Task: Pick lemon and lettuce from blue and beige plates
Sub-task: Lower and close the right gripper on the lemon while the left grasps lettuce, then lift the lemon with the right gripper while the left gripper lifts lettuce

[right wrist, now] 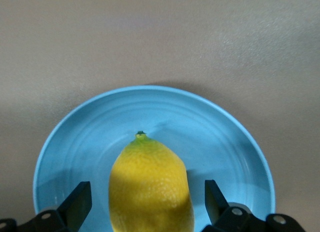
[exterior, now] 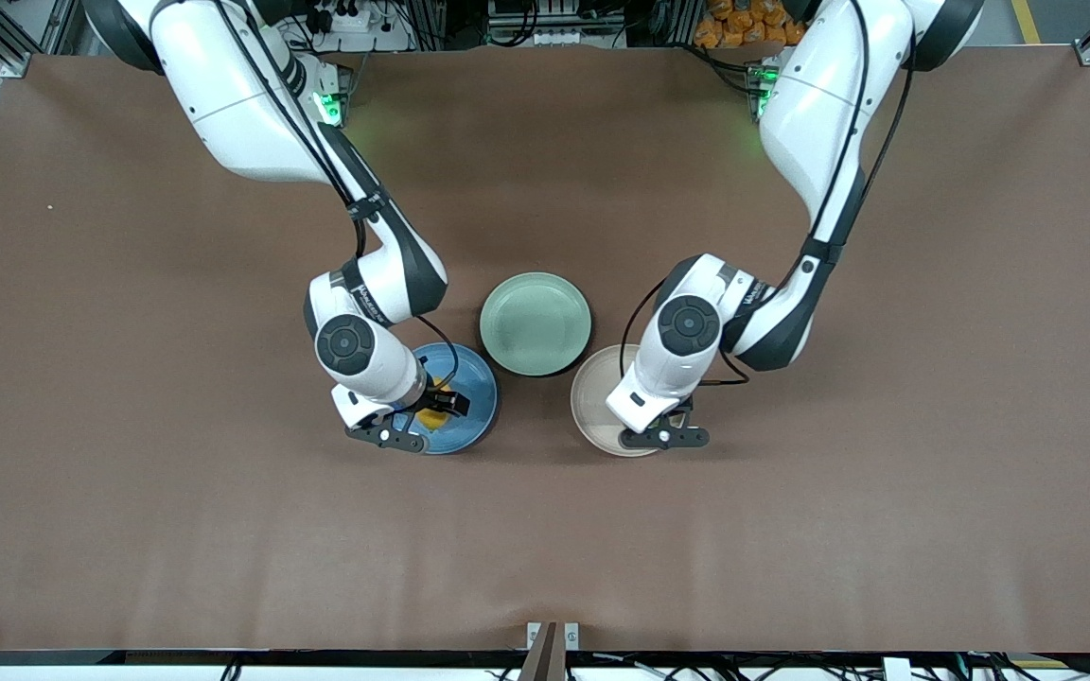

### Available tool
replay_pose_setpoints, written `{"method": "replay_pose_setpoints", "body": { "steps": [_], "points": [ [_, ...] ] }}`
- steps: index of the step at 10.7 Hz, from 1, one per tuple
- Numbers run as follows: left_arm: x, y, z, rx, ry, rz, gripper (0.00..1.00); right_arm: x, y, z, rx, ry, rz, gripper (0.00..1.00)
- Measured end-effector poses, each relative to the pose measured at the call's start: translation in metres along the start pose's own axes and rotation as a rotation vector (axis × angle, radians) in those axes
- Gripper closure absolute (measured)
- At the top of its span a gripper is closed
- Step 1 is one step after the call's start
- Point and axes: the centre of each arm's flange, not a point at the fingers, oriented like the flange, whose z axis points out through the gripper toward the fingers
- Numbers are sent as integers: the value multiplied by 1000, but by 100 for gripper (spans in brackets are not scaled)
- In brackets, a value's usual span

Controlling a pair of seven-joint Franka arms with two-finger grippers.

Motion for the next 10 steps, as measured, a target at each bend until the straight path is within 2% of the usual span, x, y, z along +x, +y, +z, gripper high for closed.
{"method": "replay_pose_setpoints", "body": {
  "steps": [1,3,5,8,10],
  "points": [
    [4,-7,-11,6,-4,-4,96,-1,0,3,-8,2,-8,0],
    [14,-21,-33,11,-1,-16,96,-1,1,5,-18,6,-16,8],
    [16,-26,-43,17,-7,-23,96,0,1,4,-20,8,-18,37],
    [16,-33,-75,36,-28,-8,96,0,1,4,-20,9,-12,38],
    [24,-53,-97,38,-23,-29,96,1,2,-1,-53,-32,-3,38]
  ]
}}
